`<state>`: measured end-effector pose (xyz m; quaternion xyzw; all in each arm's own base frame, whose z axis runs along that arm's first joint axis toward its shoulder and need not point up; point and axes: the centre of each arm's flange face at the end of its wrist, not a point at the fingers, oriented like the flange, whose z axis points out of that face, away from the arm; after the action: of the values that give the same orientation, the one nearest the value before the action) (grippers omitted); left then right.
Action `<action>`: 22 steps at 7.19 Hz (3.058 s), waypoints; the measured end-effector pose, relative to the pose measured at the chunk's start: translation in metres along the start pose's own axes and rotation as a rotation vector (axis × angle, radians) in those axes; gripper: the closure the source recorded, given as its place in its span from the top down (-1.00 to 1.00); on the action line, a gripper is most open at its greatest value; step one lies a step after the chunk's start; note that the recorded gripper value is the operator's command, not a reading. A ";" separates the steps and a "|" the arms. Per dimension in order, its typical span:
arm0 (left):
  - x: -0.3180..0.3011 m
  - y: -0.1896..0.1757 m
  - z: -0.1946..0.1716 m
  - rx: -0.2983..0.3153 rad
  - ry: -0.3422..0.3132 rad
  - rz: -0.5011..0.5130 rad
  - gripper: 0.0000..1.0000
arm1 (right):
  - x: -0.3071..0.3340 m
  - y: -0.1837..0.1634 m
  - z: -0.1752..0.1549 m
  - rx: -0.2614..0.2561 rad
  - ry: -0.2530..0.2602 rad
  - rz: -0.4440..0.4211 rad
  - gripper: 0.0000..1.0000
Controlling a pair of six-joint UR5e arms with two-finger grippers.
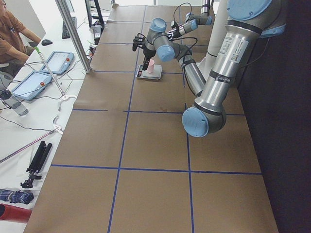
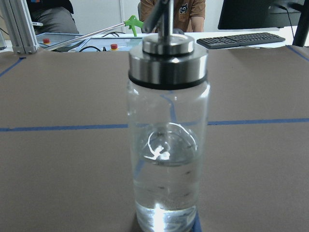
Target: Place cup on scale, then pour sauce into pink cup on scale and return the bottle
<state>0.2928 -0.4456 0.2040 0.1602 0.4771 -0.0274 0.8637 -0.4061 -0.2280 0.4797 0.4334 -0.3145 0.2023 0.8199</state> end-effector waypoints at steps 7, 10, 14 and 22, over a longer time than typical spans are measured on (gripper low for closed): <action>-0.091 -0.016 0.003 -0.013 -0.127 0.190 0.65 | 0.149 -0.039 0.031 -0.335 -0.029 -0.114 1.00; -0.212 -0.060 -0.007 -0.099 -0.189 0.323 0.90 | 0.295 -0.104 0.096 -0.512 -0.071 -0.180 1.00; -0.333 -0.085 -0.035 -0.153 -0.204 0.379 1.00 | 0.438 -0.271 0.168 -0.724 -0.137 -0.292 1.00; -0.446 -0.008 -0.025 -0.288 -0.083 0.193 1.00 | 0.422 -0.376 0.166 -0.933 -0.191 -0.261 1.00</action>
<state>0.0288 -0.4921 0.5608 0.0784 0.4223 0.1175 0.8954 0.0690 -0.5460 0.6224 0.0725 -0.3885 -0.1052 0.9126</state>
